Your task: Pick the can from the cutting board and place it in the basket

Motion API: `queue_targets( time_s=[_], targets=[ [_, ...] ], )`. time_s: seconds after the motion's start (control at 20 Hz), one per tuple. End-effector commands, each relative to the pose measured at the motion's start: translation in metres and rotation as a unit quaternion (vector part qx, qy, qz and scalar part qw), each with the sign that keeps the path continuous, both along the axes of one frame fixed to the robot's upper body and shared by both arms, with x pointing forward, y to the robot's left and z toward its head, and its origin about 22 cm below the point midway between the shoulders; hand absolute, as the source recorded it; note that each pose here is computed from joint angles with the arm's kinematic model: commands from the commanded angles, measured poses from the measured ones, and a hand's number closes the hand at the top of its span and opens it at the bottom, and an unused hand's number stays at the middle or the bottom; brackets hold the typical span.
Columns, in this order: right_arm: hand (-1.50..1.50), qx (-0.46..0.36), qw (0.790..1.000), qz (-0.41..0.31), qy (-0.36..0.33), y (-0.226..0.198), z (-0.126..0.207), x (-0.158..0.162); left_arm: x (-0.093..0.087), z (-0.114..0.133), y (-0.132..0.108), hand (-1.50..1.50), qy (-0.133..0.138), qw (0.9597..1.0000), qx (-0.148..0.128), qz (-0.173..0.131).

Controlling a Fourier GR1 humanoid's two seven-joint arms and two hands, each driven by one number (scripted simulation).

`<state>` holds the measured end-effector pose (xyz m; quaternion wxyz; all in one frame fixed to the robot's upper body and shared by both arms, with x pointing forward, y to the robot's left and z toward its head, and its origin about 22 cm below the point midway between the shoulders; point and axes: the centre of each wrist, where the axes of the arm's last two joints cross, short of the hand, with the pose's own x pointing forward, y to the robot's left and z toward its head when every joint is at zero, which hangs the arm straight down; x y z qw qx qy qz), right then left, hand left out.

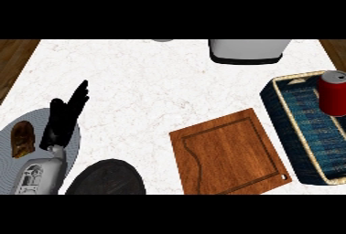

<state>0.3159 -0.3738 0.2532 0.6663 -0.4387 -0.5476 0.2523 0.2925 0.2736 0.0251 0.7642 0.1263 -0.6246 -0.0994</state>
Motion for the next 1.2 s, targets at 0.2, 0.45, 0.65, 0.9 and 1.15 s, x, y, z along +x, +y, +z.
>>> queue_targets(
  time_s=[0.2, 0.45, 0.65, 0.9, 1.15],
  targets=[
    [-1.50, 0.069, 0.990, -0.025, -0.117, -0.024, -0.024, -0.002, 0.007, 0.007, -0.008, 0.00, -0.002, 1.0000, -0.007, 0.005],
    [-1.50, 0.072, 0.973, -0.093, -0.196, -0.048, -0.006, -0.024, 0.001, -0.006, 0.004, 0.00, 0.000, 0.9999, -0.010, 0.003],
    [-1.50, 0.117, 0.960, -0.149, -0.205, -0.078, 0.011, -0.039, -0.008, -0.008, -0.004, 0.00, -0.001, 1.0000, 0.001, 0.004],
    [-1.50, 0.152, 0.948, -0.185, -0.209, -0.136, 0.016, -0.100, 0.010, 0.005, 0.017, 0.00, 0.005, 0.9999, -0.007, 0.007],
    [-1.50, 0.164, 0.942, -0.187, -0.226, -0.195, 0.011, -0.158, -0.002, -0.005, -0.006, 0.00, 0.002, 0.9999, 0.000, 0.012]
  ],
)
